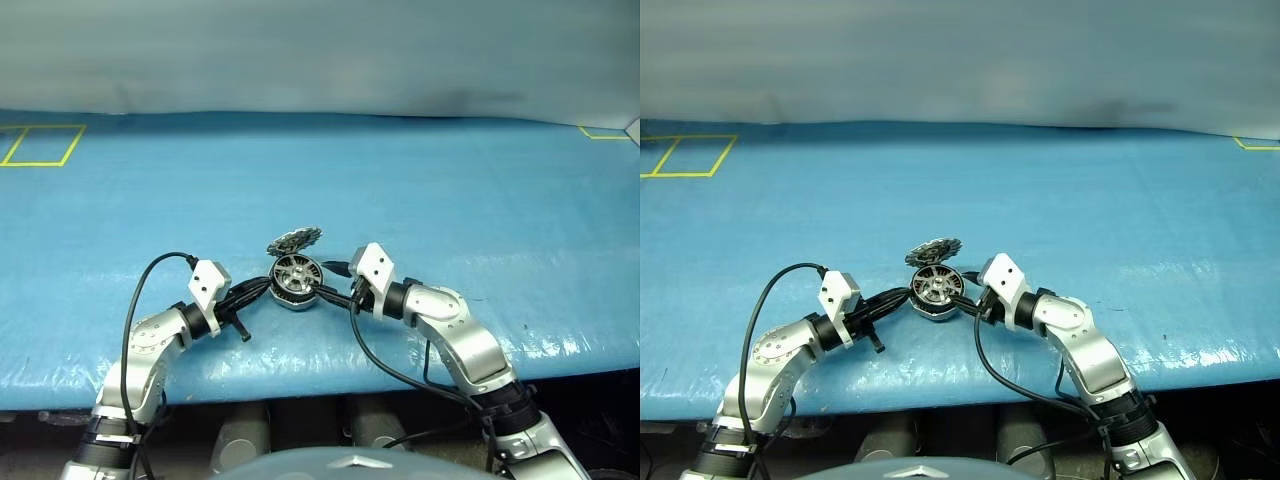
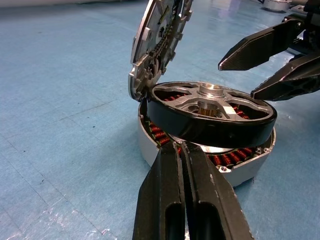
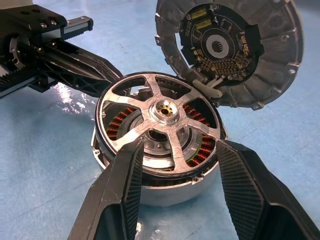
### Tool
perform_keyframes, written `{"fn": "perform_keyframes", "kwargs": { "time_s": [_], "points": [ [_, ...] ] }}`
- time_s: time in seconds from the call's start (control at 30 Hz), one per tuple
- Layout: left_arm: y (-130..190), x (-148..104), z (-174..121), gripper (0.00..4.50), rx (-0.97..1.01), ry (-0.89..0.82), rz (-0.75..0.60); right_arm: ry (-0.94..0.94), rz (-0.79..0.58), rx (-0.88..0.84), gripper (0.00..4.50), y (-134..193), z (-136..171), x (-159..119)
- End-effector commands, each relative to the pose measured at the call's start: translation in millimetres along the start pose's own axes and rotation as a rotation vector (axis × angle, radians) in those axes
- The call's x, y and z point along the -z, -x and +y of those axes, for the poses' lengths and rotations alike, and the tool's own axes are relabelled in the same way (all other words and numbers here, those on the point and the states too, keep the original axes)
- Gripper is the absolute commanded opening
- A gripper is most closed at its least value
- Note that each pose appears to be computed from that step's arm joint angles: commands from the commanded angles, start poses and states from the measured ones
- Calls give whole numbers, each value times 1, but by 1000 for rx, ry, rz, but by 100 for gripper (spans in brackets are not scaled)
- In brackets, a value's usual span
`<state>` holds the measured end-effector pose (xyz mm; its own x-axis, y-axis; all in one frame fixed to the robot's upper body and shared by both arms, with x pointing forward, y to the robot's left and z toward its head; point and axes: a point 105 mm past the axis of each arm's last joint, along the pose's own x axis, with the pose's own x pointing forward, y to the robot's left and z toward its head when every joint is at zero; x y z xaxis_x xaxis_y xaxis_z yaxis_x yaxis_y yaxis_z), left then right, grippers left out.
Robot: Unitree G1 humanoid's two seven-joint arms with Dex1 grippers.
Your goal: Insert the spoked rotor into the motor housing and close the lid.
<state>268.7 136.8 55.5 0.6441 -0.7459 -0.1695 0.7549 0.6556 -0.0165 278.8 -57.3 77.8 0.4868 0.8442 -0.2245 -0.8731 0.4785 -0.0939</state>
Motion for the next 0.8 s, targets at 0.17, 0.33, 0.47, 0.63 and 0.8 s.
{"fn": "perform_keyframes", "kwargs": {
  "time_s": [0.17, 0.33, 0.47, 0.63, 0.8],
  "points": [
    [3, -3, -4, 8, 24, 0, -2, -17, -151, -60, 244, 3, 9, -32],
    [5, -2, -5, 8, 18, 3, -4, -20, -140, -47, 244, -9, 7, -28],
    [6, -3, -4, 8, 11, -2, -6, -25, -139, -27, 157, -17, 3, -26],
    [8, -4, -3, 8, 2, -6, -6, -15, -139, -43, 2, -25, 5, -26],
    [9, -4, -2, 8, -7, -11, -7, 2, -129, -43, 2, -28, 5, -24]
  ]
}}
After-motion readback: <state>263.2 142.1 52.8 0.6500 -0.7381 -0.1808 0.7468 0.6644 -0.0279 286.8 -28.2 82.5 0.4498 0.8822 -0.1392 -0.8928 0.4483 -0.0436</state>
